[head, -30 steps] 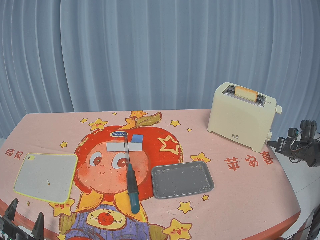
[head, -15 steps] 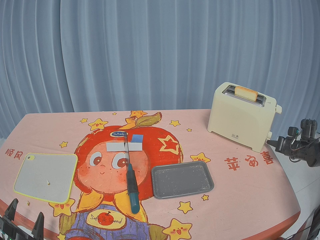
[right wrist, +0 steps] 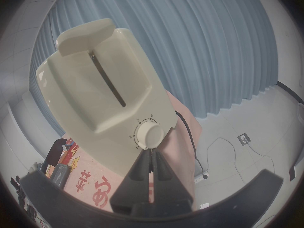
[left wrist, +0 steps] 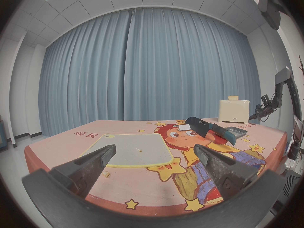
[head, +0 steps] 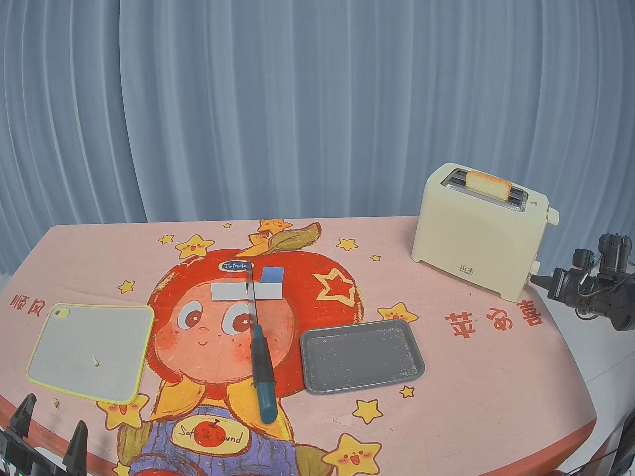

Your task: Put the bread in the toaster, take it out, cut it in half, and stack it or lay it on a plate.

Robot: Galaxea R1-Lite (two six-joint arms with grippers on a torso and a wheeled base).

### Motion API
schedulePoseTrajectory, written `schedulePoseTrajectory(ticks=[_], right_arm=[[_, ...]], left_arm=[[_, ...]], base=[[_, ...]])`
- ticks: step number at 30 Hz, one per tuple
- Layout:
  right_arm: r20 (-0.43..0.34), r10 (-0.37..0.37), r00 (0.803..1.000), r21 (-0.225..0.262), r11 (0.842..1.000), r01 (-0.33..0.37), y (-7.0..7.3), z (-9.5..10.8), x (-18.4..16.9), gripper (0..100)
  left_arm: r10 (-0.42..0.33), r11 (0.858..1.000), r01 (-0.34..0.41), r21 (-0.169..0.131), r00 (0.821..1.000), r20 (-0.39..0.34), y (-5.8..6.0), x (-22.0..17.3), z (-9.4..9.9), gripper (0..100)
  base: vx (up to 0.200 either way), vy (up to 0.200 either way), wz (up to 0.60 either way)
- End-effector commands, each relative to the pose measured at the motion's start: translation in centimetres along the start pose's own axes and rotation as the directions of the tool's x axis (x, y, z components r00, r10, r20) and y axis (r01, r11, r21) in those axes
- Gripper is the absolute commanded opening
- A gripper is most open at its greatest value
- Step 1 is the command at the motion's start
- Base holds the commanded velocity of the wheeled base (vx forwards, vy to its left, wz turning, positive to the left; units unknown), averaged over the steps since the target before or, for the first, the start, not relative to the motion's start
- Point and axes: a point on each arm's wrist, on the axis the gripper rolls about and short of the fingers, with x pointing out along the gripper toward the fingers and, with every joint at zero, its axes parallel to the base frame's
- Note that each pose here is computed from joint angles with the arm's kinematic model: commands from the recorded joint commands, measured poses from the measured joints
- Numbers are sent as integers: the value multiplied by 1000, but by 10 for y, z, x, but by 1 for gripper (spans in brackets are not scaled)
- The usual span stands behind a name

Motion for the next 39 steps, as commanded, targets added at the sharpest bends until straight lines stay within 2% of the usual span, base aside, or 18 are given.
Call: schedulePoseTrajectory(ticks=[1, 32, 34, 39], right_arm=[[12, 8, 1000, -9, 1000, -8, 4, 2, -3, 0], [38, 24, 999, -29, 999, -23, 14, 7, -11, 0], [43, 33, 998, -38, 999, -32, 19, 7, -15, 0], [105, 80, 991, -59, 995, -74, 43, 15, -38, 0]], left_arm=[[0, 1000, 0, 0, 1000, -17, 0, 1, -4, 100], [0, 1000, 0, 0, 1000, -17, 0, 1, -4, 100], [0, 1000, 0, 0, 1000, -17, 0, 1, -4, 100], [0, 1000, 0, 0, 1000, -17, 0, 1, -4, 100]], base=[[0, 0, 0], [0, 0, 0], [0, 0, 0], [0, 0, 0]])
